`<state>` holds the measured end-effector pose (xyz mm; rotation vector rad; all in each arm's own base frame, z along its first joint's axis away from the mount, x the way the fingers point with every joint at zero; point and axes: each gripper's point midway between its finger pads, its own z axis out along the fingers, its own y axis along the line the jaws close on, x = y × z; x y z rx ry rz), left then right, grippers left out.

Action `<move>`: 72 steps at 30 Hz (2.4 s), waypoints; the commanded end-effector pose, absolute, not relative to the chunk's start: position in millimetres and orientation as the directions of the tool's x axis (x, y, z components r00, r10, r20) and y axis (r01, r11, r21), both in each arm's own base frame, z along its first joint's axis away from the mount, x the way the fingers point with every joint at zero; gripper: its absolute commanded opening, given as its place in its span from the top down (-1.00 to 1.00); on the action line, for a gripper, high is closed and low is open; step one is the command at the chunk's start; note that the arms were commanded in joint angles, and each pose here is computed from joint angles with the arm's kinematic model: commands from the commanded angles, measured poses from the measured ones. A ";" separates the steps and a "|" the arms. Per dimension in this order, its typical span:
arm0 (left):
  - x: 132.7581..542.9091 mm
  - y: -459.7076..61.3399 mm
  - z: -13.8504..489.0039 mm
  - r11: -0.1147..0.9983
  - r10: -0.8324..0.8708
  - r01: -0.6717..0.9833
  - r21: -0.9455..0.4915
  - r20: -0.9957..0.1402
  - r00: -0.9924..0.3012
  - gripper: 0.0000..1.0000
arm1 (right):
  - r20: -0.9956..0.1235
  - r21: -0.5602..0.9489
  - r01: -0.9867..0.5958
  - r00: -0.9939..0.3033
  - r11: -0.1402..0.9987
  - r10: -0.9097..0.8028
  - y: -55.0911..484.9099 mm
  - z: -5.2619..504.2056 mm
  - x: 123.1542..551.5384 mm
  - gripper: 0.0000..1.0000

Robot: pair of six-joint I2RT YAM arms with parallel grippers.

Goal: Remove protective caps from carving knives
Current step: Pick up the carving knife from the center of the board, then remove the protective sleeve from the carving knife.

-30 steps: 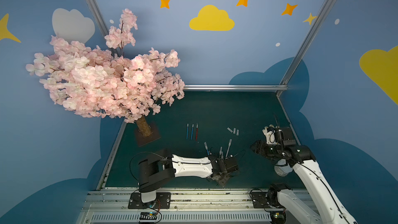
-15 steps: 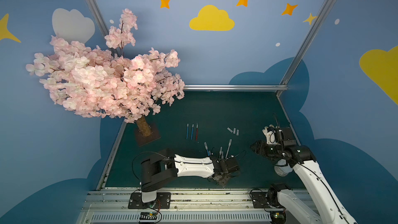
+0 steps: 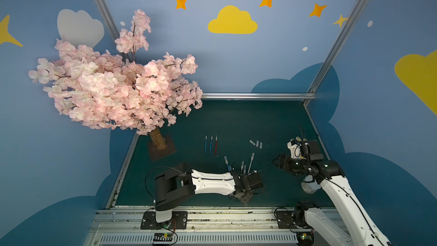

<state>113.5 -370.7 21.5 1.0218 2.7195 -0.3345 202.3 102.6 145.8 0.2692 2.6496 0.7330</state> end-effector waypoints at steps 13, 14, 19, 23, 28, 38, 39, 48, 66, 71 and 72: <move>140.9 -387.2 74.3 0.690 0.379 0.529 -0.493 -0.376 -0.845 0.85 | -0.203 0.620 0.066 -0.949 0.781 0.242 154.4 121.0 215.2 -0.22; 142.1 -387.3 75.9 0.686 0.370 0.524 -0.506 -0.377 -0.849 0.86 | -0.204 0.619 0.063 -0.950 0.783 0.237 158.1 119.4 216.6 -0.21; 147.0 -387.7 84.9 0.648 0.327 0.498 -0.576 -0.380 -0.865 0.87 | -0.186 0.629 0.050 -0.959 0.776 0.213 176.9 112.9 222.3 -0.12; 150.0 -386.8 88.3 0.630 0.304 0.482 -0.609 -0.377 -0.875 0.88 | -0.151 0.628 0.041 -0.973 0.777 0.174 188.2 108.5 223.3 -0.07; 151.1 -388.6 93.0 0.599 0.294 0.476 -0.644 -0.376 -0.879 0.88 | -0.118 0.620 0.018 -0.986 0.784 0.116 200.4 102.5 223.9 0.03; 154.3 -387.6 92.5 0.596 0.283 0.465 -0.654 -0.372 -0.884 0.88 | -0.125 0.607 0.011 -0.986 0.794 0.109 204.8 100.2 226.9 0.42; 154.7 -387.5 93.0 0.596 0.281 0.464 -0.655 -0.371 -0.885 0.88 | -0.123 0.606 0.014 -0.986 0.796 0.111 204.4 99.4 227.1 0.48; 155.4 -386.7 90.9 0.595 0.277 0.460 -0.659 -0.369 -0.887 0.88 | -0.138 0.584 0.027 -0.982 0.812 0.131 199.8 99.2 229.9 0.71; 149.1 -377.9 80.2 0.607 0.284 0.448 -0.656 -0.347 -0.894 0.88 | -0.223 0.573 0.071 -0.945 0.817 0.238 184.6 121.7 274.7 0.73; 148.2 -377.9 78.2 0.609 0.285 0.442 -0.659 -0.338 -0.897 0.88 | -0.239 0.572 0.082 -0.935 0.816 0.262 177.2 125.0 283.4 0.74; 147.8 -377.8 77.4 0.609 0.286 0.441 -0.659 -0.336 -0.898 0.88 | -0.242 0.572 0.084 -0.933 0.816 0.266 175.5 125.4 284.9 0.74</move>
